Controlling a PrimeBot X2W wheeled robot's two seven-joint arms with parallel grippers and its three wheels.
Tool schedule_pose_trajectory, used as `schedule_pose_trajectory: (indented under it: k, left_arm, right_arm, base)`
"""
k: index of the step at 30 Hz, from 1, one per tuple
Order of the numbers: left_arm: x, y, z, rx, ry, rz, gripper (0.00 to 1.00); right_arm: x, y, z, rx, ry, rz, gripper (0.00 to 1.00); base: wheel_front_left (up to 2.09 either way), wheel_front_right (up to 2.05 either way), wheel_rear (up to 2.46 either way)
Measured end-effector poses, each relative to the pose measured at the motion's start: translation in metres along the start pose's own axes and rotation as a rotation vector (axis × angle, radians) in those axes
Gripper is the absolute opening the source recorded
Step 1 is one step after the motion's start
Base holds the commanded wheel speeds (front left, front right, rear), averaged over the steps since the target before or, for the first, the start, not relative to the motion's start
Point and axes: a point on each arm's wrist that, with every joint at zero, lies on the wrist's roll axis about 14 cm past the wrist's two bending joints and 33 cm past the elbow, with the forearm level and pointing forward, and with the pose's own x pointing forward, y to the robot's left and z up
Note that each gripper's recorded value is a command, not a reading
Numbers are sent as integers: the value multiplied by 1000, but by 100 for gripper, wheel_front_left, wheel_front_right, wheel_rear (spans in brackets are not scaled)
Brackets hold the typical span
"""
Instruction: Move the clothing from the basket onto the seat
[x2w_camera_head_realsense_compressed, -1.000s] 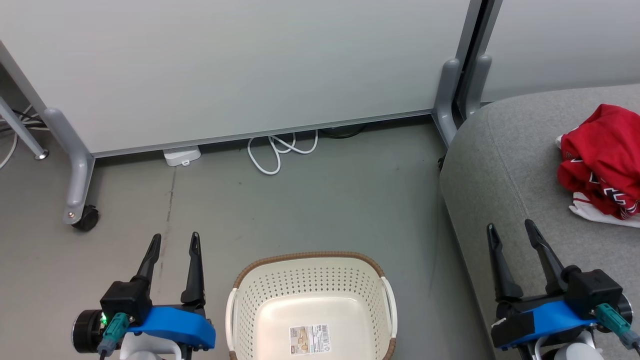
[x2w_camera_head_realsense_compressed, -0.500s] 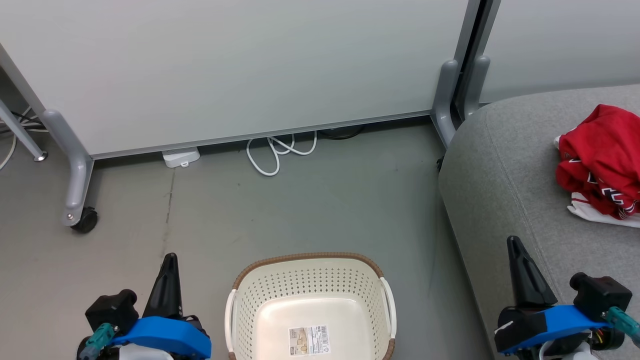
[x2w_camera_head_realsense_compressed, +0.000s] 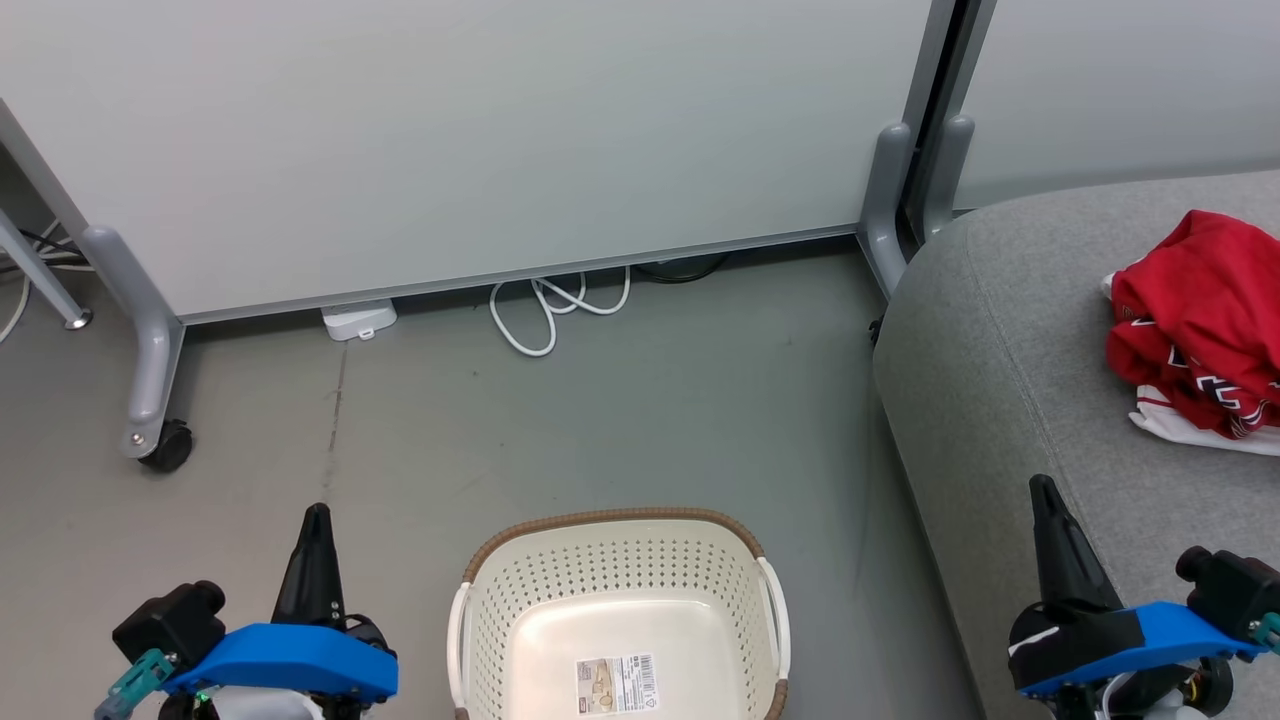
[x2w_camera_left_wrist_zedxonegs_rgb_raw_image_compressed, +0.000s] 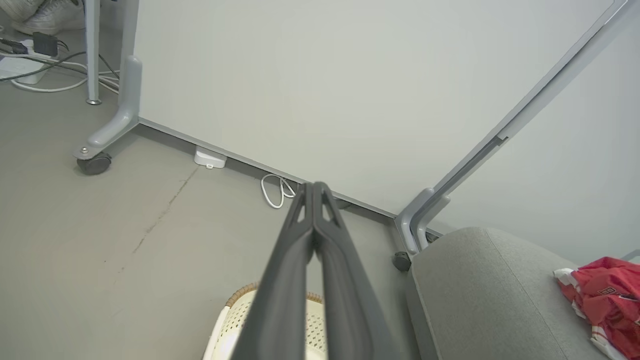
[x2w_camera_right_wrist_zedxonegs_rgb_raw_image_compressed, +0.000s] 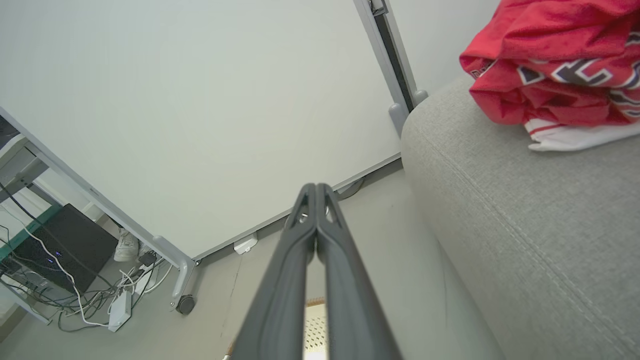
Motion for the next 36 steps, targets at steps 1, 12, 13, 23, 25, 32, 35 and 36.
schedule_pose_trajectory:
  k: [1, 12, 13, 23, 25, 32, 35, 36]
  left_arm:
    - [0, 0, 0, -16, 0, 2, 0]
    - [2, 1, 5, -178, -3, 14, 0]
    - [2, 1, 5, -193, -3, 15, 0]
    - [3, 1, 11, -326, -12, 17, 0]
    - [3, 1, 12, -350, -13, 17, 0]
    - [4, -1, 15, -434, -13, 12, 0]
    - [5, -1, 16, -468, -15, 10, 0]
    - [5, -1, 16, -478, -13, 8, 0]
  right_arm:
    - [0, 0, 0, 14, 1, -3, 0]
    - [0, -5, 2, 182, 2, -30, 0]
    - [0, -6, 2, 194, 3, -32, 0]
    - [-1, -9, 4, 329, 6, -48, 0]
    - [-1, -10, 4, 357, 4, -50, 0]
    - [-2, -11, 6, 440, 2, -55, 0]
    - [-2, -11, 6, 476, 2, -56, 0]
    - [-2, -11, 6, 488, 5, -56, 0]
  base:
    - [0, 0, 0]
    - [0, 0, 0]
    - [0, 0, 0]
    - [0, 0, 0]
    - [0, 0, 0]
    - [0, 0, 0]
    - [0, 0, 0]
    - [0, 0, 0]
